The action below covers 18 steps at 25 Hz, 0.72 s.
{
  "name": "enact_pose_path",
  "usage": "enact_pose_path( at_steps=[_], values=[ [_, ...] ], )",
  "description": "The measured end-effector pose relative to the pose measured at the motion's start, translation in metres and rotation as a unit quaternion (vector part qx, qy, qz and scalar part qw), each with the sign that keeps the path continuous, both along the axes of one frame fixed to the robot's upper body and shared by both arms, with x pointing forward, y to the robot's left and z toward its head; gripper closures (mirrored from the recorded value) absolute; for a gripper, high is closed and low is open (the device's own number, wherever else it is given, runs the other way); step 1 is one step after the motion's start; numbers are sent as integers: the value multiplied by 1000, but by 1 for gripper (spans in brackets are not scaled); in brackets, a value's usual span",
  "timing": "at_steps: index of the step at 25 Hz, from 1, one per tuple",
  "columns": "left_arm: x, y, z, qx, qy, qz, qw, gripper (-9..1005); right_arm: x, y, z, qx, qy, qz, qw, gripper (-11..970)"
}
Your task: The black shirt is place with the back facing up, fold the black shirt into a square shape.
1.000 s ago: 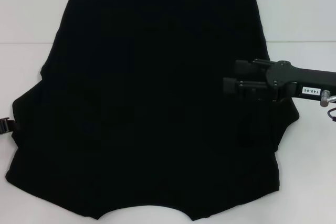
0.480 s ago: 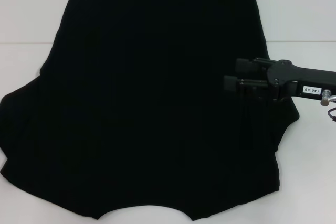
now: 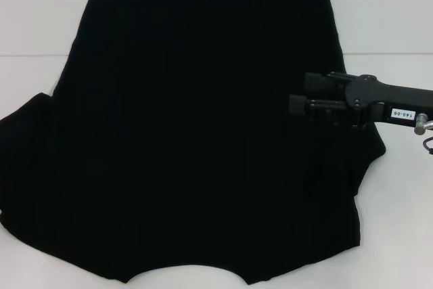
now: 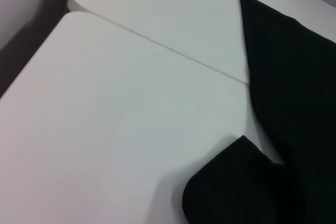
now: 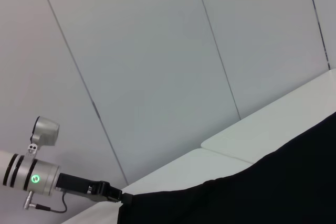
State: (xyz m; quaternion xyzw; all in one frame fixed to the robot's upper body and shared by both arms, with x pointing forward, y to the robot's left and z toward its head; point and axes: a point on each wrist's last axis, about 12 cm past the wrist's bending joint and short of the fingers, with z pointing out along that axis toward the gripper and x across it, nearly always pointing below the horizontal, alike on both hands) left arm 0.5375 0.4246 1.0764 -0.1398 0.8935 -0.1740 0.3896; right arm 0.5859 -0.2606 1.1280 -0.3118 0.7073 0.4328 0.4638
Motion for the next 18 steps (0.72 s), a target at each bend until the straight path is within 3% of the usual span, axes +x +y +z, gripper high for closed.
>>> enact_pose_path(
  at_steps=[18],
  values=[
    [-12,14,-1,-12,-9,41,999,998,-1,-1,-1,1,1,0,1000,73]
  ],
)
